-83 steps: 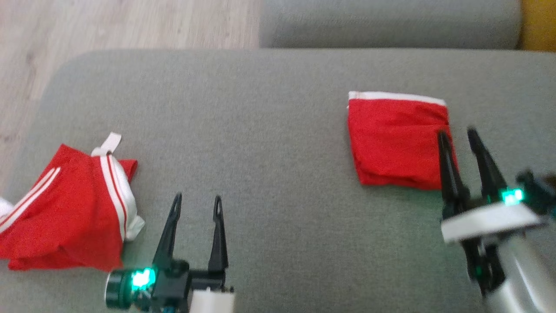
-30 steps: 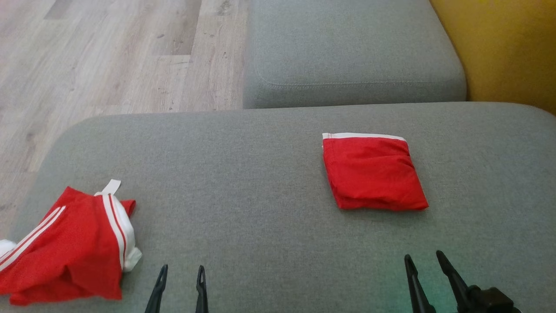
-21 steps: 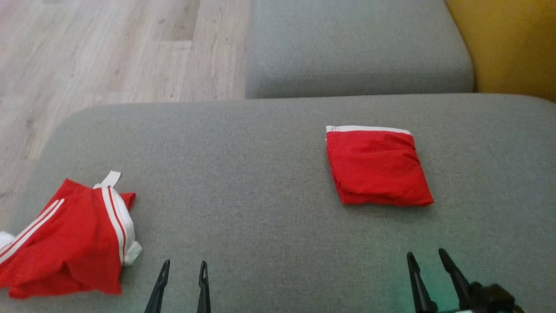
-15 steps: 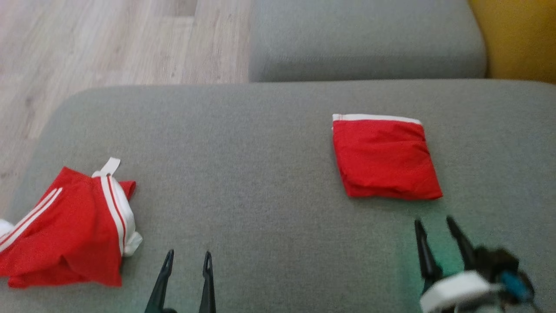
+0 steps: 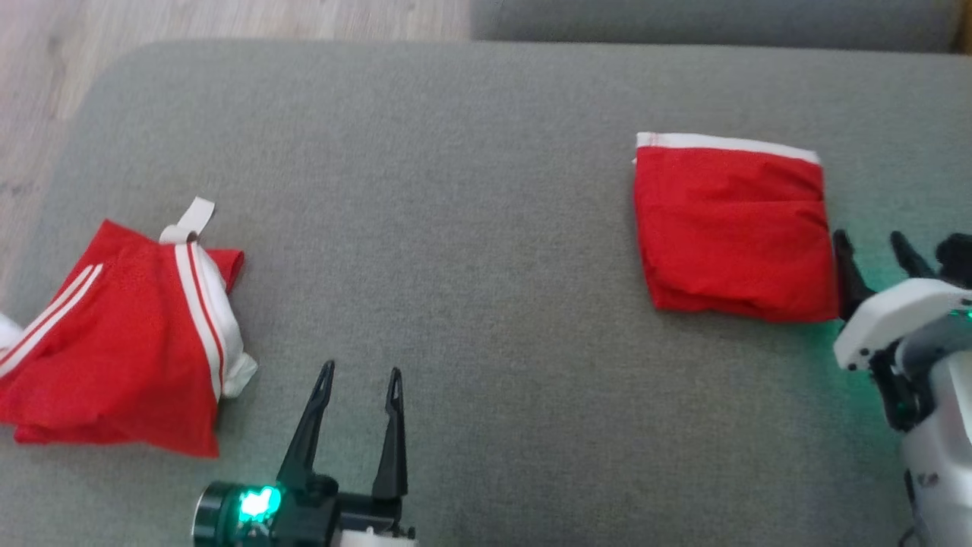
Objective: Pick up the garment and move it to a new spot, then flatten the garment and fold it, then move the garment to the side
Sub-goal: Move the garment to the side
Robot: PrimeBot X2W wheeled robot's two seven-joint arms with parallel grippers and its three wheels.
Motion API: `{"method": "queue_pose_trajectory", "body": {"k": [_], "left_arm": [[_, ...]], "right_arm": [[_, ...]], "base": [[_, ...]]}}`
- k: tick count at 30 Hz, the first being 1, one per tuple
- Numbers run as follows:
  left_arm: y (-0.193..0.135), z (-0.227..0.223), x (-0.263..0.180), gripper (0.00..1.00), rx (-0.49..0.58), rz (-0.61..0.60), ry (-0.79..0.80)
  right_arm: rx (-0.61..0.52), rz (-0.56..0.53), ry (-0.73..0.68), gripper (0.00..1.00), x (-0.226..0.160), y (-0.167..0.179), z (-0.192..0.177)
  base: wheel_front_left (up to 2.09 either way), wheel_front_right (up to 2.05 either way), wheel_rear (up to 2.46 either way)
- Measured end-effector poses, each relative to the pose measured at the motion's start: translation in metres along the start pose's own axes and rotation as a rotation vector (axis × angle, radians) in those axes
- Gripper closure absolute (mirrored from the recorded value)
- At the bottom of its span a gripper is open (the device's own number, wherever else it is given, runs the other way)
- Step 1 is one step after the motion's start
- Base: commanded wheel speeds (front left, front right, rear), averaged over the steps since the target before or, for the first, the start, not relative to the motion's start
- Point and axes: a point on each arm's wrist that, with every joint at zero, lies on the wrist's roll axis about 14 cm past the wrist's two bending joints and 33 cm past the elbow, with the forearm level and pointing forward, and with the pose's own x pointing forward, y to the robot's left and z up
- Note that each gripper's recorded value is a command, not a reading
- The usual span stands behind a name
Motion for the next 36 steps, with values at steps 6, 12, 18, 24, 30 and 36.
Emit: {"method": "queue_pose_trajectory", "body": {"k": [6,12,18,24,30,36], "left_arm": [[0.0,-0.003,0.013,0.0,0.008,0.004,0.01],[-0.013,-0.009,0.024,0.0,0.003,-0.039,0.022],[-0.038,-0.007,0.057,0.0,-0.009,-0.127,-0.004],[-0.066,-0.013,0.092,0.0,-0.013,-0.234,-0.024],[-0.095,-0.031,0.122,0.0,-0.048,-0.327,-0.016],[-0.112,-0.055,0.134,0.0,-0.08,-0.368,0.022]], "right_arm": [[0.058,0.116,0.203,1.0,0.014,0.038,-0.048],[0.016,0.063,0.137,1.0,0.021,-0.002,-0.026],[-0.057,-0.045,0.122,1.0,0.02,-0.07,-0.006],[-0.113,-0.172,0.131,1.0,0.017,-0.14,0.007],[-0.156,-0.324,0.152,1.0,0.01,-0.209,0.011],[-0.221,-0.443,0.17,1.0,0.001,-0.256,0.011]], "base": [[0.0,0.0,0.0],[0.0,0.0,0.0],[0.0,0.0,0.0],[0.0,0.0,0.0],[0.0,0.0,0.0],[0.0,0.0,0.0]]}}
